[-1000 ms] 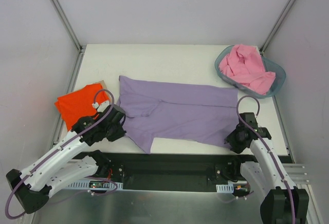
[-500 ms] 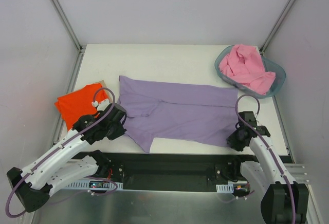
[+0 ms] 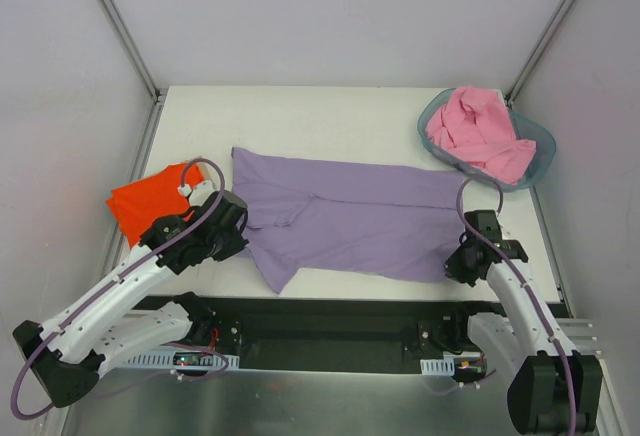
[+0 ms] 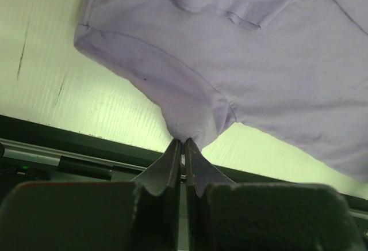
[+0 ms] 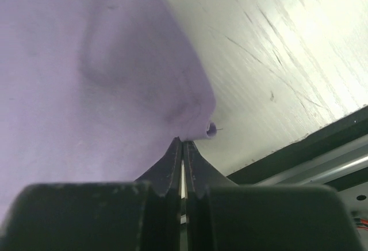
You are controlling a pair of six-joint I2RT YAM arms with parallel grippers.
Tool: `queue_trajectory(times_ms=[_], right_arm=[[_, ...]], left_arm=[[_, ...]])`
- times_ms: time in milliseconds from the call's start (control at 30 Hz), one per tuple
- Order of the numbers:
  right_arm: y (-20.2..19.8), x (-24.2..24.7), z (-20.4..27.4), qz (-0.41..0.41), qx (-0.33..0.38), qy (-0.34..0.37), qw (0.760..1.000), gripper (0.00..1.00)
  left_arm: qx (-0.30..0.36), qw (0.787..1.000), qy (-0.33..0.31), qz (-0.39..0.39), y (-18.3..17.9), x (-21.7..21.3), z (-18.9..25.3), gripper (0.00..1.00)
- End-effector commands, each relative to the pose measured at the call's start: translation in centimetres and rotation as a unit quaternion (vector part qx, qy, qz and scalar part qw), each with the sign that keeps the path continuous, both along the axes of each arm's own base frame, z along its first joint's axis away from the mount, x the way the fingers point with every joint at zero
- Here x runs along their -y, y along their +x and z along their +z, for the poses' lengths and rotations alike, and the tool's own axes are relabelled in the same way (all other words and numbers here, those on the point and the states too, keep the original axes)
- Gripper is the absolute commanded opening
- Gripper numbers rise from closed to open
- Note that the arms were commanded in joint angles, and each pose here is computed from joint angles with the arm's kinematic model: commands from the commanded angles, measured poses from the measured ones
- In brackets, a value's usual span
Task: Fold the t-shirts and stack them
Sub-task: Grap the side of the flattened tshirt closest away from the robot with both arms, then fold the other side of the tshirt into a rectangle
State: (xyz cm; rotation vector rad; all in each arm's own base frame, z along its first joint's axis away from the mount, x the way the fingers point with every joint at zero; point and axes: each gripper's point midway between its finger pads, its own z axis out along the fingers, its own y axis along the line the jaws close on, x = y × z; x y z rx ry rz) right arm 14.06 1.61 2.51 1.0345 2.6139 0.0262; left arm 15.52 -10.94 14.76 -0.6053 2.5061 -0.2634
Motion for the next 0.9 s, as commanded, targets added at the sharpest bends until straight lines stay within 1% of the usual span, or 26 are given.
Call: queue_trajectory(times_ms=[0, 67, 200, 333, 467, 500, 567, 600, 867], right_arm=[[2.6, 0.3, 3.0, 0.027, 0.041, -0.012, 0.999, 0.01], [3.0, 0.5, 3.2, 0.032, 0.035, -0.019, 0.999, 0.01], [4.5, 0.3, 4.4, 0.051, 0.044, -0.021, 0.997, 0.01], [6.5, 0.4, 6.0, 0.076, 0.044, -0.031, 0.996, 0.01], [8.2, -0.1, 6.2, 0.097, 0.042, -0.022, 0.994, 0.01], [8.4, -0.2, 6.1, 0.098, 0.04, -0.019, 0.994, 0.01], [9.3, -0.3, 6.1, 0.104, 0.041, -0.019, 0.994, 0.01], [9.8, -0.3, 6.2, 0.105, 0.044, -0.021, 0.993, 0.01], [12.3, 1.8, 8.1, 0.086, 0.059, -0.08, 0.991, 0.01]], left_arm=[[0.035, 0.999, 0.01, -0.005, 1.8, 0.5, 1.8, 0.0], [0.044, 0.999, 0.01, -0.008, 2.7, 1.1, 2.3, 0.0], [0.062, 0.998, 0.029, -0.018, 4.3, 1.5, 3.4, 0.0], [0.077, 0.995, 0.065, -0.001, 6.3, 0.8, 4.3, 0.0], [0.078, 0.993, 0.082, 0.016, 8.6, 0.3, 4.8, 0.0], [0.085, 0.993, 0.082, 0.015, 9.3, 0.3, 4.9, 0.0], [0.072, 0.994, 0.074, 0.021, 10.6, 0.2, 4.6, 0.0], [0.076, 0.994, 0.071, 0.015, 11.4, 0.3, 4.7, 0.0], [0.063, 0.995, 0.082, 0.011, 15.7, 0.1, 4.7, 0.0]])
